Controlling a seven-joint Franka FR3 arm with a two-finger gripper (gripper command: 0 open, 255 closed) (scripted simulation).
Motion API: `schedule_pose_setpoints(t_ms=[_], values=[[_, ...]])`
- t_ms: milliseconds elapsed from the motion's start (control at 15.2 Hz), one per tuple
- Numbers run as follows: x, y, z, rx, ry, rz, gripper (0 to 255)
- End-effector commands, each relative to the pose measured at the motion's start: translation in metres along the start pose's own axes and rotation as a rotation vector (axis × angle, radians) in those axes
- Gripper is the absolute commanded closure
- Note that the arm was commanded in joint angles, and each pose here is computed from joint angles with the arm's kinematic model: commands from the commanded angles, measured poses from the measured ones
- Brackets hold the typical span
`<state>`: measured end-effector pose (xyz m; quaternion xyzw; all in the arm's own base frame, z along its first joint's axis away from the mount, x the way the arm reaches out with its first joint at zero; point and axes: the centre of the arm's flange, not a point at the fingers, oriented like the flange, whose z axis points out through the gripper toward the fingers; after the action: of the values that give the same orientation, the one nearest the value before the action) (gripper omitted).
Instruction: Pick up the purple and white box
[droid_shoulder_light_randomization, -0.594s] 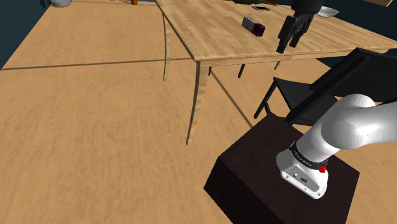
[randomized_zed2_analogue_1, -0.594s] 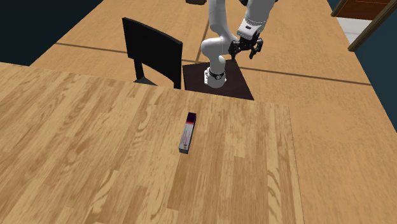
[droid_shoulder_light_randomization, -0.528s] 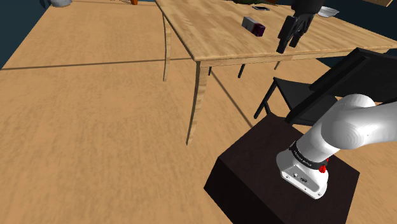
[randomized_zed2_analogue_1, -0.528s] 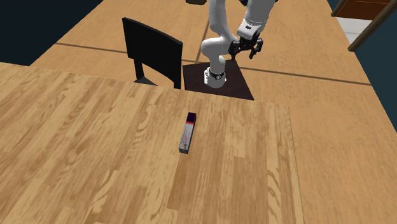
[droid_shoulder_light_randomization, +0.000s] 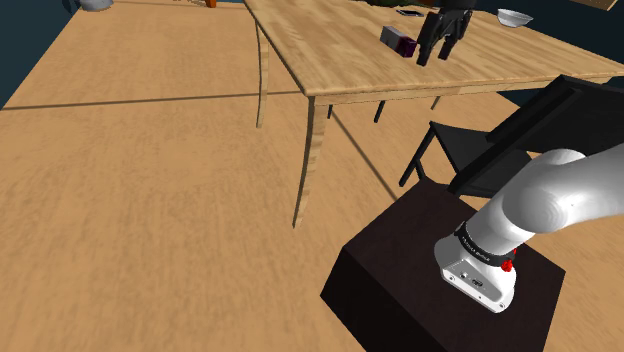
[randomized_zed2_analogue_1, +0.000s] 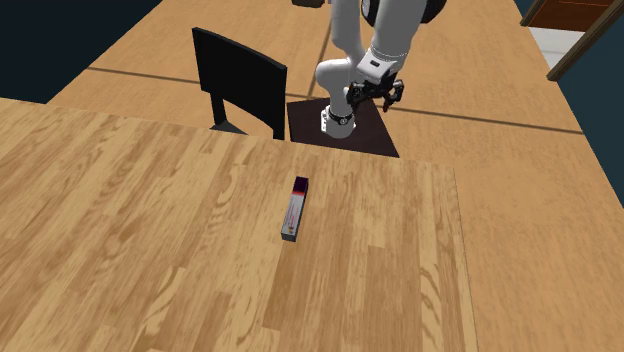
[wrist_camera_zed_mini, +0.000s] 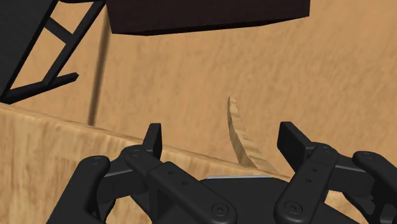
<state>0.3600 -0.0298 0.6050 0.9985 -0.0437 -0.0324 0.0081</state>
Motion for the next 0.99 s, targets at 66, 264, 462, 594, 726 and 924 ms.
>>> schedule_pose_setpoints(t_ms=[66,264,462,594,726,924], values=[[0.032,0.023,0.002,0.001,0.003,0.031,0],[0.063,0.047,0.002,0.003,0.005,0.061,0],[0.094,0.072,0.002,0.004,0.008,0.091,0],[0.114,0.089,0.002,0.006,0.009,0.112,0],[0.133,0.107,0.002,0.007,0.011,0.132,0],[0.161,0.135,0.003,0.009,0.013,0.162,0]])
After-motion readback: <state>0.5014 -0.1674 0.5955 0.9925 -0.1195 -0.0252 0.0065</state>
